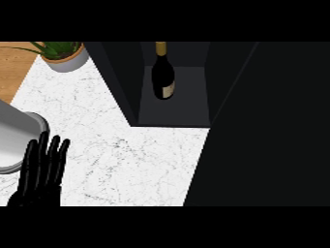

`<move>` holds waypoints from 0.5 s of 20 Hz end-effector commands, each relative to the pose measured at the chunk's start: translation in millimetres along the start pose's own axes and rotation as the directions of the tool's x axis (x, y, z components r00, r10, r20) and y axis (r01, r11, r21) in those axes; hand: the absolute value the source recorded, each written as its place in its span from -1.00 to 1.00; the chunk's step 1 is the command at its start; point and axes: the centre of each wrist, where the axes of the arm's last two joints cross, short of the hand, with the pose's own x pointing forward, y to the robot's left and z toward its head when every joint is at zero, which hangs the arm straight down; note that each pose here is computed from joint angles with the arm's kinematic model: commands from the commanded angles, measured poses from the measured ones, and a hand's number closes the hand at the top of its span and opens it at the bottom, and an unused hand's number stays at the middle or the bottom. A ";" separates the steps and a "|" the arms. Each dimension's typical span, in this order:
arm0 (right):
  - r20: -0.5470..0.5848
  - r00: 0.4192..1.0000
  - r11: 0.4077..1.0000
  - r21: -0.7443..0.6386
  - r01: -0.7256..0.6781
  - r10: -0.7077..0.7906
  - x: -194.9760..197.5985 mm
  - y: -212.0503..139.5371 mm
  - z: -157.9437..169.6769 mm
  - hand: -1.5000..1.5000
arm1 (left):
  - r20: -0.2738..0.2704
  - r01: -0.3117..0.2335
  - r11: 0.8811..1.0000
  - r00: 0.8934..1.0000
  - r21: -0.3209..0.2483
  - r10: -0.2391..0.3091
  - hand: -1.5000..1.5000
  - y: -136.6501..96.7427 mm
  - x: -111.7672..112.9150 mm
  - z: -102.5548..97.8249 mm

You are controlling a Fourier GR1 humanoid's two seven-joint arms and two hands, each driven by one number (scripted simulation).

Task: Pick up the wine, place it into the cabinet and close the cabinet

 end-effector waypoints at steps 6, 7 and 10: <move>0.120 0.988 0.986 0.149 0.076 -0.095 34.1 38.2 -27.8 1.00 | 0.016 -0.005 1.000 1.000 0.001 0.005 -1.00 40.0 22.3 16.3; 0.119 0.986 0.984 0.153 0.097 -0.116 32.6 41.8 -33.9 1.00 | 0.009 -0.015 1.000 1.000 0.003 0.015 -1.00 39.6 30.2 7.6; 0.114 0.986 0.984 0.139 0.110 -0.126 26.5 47.9 -54.4 1.00 | 0.035 -0.015 1.000 0.999 -0.004 0.015 -1.00 61.6 38.7 -0.3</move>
